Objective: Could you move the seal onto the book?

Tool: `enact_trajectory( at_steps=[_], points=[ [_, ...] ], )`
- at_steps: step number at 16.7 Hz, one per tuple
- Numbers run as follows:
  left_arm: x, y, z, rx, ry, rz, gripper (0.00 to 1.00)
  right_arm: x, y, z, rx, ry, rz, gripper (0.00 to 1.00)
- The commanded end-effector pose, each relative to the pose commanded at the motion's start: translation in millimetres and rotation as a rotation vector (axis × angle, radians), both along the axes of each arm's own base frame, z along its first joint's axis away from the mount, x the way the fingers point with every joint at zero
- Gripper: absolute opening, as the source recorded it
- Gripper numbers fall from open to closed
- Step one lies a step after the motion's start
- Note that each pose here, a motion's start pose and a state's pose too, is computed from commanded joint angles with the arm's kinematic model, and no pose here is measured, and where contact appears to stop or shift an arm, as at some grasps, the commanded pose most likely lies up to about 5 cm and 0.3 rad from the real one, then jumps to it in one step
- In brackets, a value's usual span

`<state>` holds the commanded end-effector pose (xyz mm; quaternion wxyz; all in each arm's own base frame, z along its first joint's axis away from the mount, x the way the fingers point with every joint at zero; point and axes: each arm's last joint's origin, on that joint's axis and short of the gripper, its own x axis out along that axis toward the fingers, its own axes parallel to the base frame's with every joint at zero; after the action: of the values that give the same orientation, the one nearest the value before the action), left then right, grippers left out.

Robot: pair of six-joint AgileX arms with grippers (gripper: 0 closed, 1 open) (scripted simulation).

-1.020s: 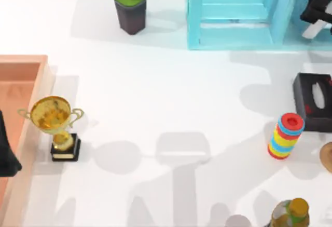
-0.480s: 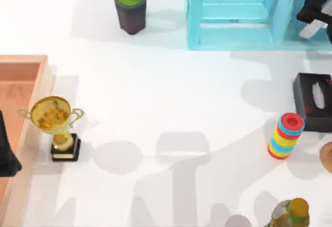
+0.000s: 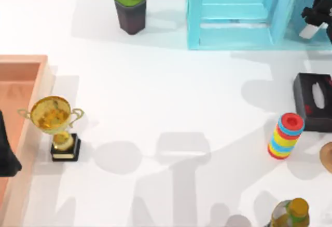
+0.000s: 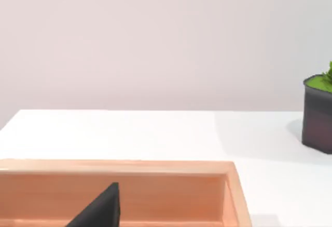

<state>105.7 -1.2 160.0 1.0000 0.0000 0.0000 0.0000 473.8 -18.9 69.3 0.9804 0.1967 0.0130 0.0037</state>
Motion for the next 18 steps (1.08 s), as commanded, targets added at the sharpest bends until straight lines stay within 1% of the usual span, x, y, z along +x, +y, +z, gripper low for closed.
enact_trajectory(
  at_steps=[4, 5, 14, 16, 18],
  points=[
    [0, 0, 0, 0.000, 0.000, 0.000, 1.00, 0, 0, 0, 0.000, 0.000, 0.000, 0.02],
    [0, 0, 0, 0.000, 0.000, 0.000, 1.00, 0, 0, 0, 0.000, 0.000, 0.000, 0.00],
    [0, 0, 0, 0.000, 0.000, 0.000, 1.00, 0, 2, 1, 0.002, 0.000, 0.006, 0.00],
    [0, 0, 0, 0.000, 0.000, 0.000, 1.00, -4, 2, 6, 0.001, 0.016, 0.005, 0.00],
    [0, 0, 0, 0.000, 0.000, 0.000, 1.00, -13, 1, 18, 0.003, 0.044, 0.005, 0.00]
  ],
)
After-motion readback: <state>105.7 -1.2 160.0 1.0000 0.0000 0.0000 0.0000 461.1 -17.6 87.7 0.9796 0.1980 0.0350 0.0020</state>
